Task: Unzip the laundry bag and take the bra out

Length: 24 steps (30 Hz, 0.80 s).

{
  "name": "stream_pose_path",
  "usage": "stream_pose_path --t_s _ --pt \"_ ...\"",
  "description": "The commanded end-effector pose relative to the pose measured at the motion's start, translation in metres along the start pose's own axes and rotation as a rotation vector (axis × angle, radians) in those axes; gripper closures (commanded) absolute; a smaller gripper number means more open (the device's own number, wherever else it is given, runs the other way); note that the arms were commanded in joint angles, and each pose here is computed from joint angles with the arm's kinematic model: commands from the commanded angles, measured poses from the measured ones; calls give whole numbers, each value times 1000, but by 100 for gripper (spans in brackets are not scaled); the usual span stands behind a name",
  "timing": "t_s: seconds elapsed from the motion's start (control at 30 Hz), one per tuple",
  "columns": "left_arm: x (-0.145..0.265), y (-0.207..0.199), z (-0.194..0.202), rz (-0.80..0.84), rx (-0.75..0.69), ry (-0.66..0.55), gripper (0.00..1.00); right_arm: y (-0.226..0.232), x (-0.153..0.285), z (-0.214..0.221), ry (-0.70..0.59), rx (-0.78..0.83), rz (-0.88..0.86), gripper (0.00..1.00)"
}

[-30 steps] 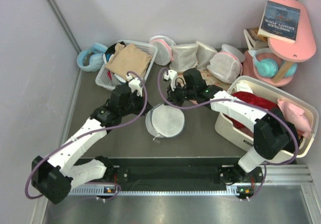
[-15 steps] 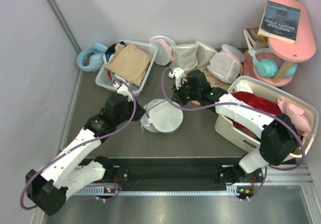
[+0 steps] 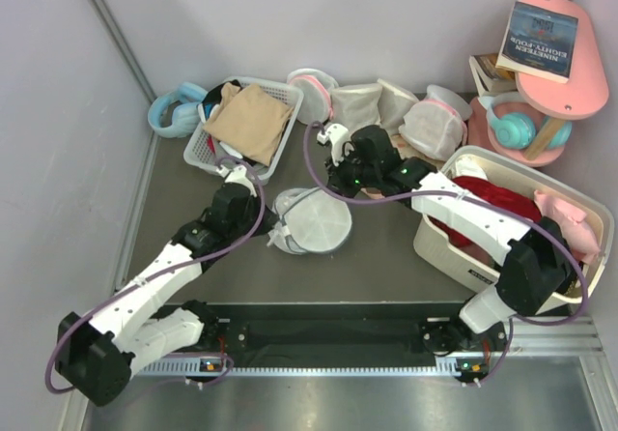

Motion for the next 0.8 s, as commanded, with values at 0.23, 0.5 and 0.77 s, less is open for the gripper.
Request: stream_pose_path --t_s 0.23,0.5,0.77 --pt "-15 20 -9 -149 152 -18 65 45 2 -49 -22 -67 18 100" --pt "22 25 -12 -195 239 -76 13 82 -13 -53 -12 -52 143 100" --pt "67 28 -16 -191 256 -163 13 107 -26 -57 -14 -99 155 100"
Point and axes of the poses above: each gripper's point midway between its finger pads, its own x axis back along the fingers, its own y axis along the line the jaws close on, z = x × y, the point moved 7 cm from there along x, back along the fingers, and after that the axes turned 14 degrees about -x, right-handed, at the moved point
